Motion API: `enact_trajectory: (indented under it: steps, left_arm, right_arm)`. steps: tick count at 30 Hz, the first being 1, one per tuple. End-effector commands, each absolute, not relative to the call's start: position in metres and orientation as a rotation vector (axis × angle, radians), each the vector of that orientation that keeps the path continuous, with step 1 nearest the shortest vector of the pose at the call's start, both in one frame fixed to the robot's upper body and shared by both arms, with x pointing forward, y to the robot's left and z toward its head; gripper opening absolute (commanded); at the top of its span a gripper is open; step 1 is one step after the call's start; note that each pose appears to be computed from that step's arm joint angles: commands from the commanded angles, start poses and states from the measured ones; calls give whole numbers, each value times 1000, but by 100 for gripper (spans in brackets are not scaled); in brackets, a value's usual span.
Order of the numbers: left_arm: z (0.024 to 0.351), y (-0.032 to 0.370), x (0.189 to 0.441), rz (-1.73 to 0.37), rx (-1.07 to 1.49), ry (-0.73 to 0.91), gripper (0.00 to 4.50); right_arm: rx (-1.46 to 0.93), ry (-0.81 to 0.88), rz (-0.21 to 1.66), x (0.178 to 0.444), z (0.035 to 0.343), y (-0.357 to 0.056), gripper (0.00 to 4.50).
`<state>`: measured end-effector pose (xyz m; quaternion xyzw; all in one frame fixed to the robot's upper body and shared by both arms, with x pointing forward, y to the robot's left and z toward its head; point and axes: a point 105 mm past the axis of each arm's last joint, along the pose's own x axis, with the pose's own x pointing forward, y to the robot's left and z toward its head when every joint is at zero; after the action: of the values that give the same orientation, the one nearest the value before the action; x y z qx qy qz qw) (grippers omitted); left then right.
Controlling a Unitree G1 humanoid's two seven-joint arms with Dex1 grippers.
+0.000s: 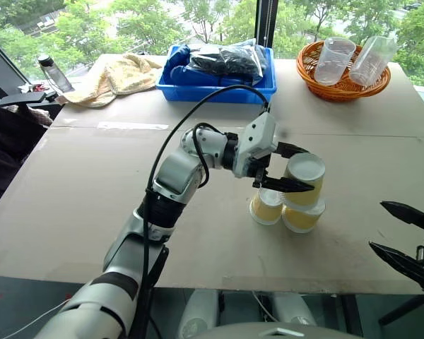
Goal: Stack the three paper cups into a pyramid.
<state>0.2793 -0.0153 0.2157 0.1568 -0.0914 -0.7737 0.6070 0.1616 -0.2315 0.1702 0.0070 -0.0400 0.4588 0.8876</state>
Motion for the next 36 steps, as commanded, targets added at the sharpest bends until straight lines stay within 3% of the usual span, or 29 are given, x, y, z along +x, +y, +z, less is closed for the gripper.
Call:
enact_trajectory:
  steps: [1, 6, 8, 9, 10, 27, 31, 36]
  left_arm:
    - [220, -17, 275, -1826, 404, -234, 247]
    - [216, -20, 275, -1837, 422, -227, 247]
    - [217, -21, 279, -1808, 418, -244, 351]
    - [219, -22, 282, -1789, 405, -258, 382]
    - [220, -22, 281, -1795, 390, -259, 445]
    - [258, -5, 255, -1848, 86, -349, 445]
    - [262, 13, 270, -1725, 98, -348, 445]
    - [240, 62, 292, -1506, 115, -225, 445]
  right_arm:
    - [-19, -127, 954, 159, 179, -229, 450]
    - [-21, -134, 955, 159, 180, -229, 450]
    - [-24, -131, 956, 159, 180, -229, 450]
    - [-23, -132, 957, 159, 181, -229, 450]
    - [-22, -131, 959, 159, 181, -229, 450]
    - [-3, -107, 973, 163, 179, -231, 450]
    - [0, -107, 979, 165, 178, -230, 450]
    - [11, -101, 970, 168, 171, -231, 450]
